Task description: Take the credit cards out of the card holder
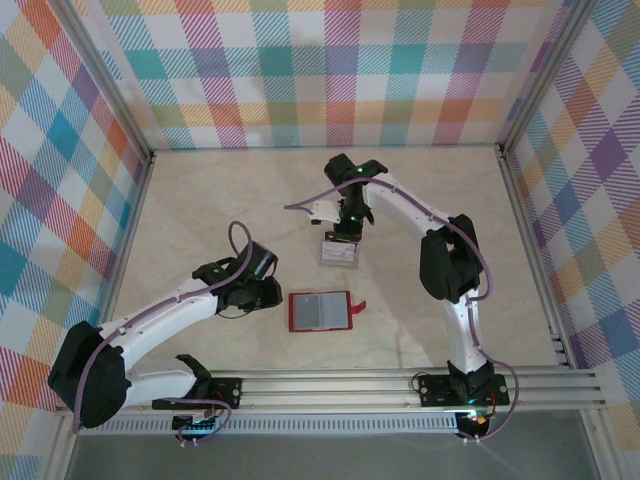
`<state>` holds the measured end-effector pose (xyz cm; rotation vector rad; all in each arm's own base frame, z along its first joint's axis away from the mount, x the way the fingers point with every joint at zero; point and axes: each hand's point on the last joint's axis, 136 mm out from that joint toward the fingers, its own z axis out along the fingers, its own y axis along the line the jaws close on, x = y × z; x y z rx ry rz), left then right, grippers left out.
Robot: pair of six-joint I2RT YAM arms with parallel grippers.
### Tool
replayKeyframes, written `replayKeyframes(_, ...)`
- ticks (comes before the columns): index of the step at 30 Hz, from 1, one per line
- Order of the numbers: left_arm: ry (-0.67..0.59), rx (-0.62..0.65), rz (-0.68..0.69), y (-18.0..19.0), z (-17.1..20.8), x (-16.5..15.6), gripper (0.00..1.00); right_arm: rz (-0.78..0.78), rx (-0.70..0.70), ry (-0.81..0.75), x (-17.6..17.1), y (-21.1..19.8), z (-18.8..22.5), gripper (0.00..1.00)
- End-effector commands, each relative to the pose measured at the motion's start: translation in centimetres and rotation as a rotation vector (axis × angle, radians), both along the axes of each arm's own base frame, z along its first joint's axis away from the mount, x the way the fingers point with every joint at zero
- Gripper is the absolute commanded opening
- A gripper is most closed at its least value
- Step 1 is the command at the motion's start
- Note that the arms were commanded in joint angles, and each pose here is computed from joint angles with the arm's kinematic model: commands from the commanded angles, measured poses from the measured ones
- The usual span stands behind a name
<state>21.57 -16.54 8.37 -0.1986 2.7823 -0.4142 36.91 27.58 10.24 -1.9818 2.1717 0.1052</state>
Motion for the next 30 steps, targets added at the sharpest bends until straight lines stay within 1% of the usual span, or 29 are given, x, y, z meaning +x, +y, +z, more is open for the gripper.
replayKeyframes(1,0.011,0.013,0.033,1.0,-0.2,-0.5,0.27,-0.007,0.028,-0.024,0.8,1.0,0.4,0.20)
replayKeyframes(2,0.013,0.015,0.035,1.1,-0.3,-0.6,0.27,-0.015,0.029,-0.041,1.2,1.0,0.5,0.23)
replayKeyframes(4,0.015,0.011,0.033,1.0,-0.3,-0.6,0.27,-0.024,0.031,-0.074,1.8,1.0,0.7,0.24)
replayKeyframes(13,0.022,0.005,0.034,1.0,-0.5,-0.7,0.27,-0.043,0.023,-0.133,2.7,0.8,1.0,0.25)
replayKeyframes(16,0.025,-0.007,0.028,0.7,-0.6,-0.6,0.28,-0.079,0.044,-0.137,2.8,1.0,1.6,0.26)
replayKeyframes(18,0.030,-0.014,0.025,0.4,-0.7,-0.5,0.27,-0.142,0.086,-0.157,3.1,1.3,2.6,0.27)
replayKeyframes(20,0.036,-0.022,0.021,0.1,-0.8,-0.4,0.24,-0.240,0.149,-0.171,3.2,1.5,3.9,0.28)
replayKeyframes(24,0.054,-0.041,0.009,-0.7,-1.5,-0.2,0.17,-0.427,0.308,-0.111,1.7,2.1,5.4,0.30)
replayKeyframes(26,0.072,-0.056,0.001,-1.3,-2.0,-0.1,0.14,-0.556,0.403,-0.067,0.9,2.4,6.1,0.27)
replayKeyframes(27,0.076,-0.064,-0.003,-1.6,-2.2,0.0,0.13,-0.595,0.440,-0.027,0.1,2.6,6.2,0.25)
replayKeyframes(30,0.087,-0.105,-0.020,-2.7,-2.6,0.3,0.11,-0.772,0.544,0.088,-1.8,2.6,6.4,0.21)
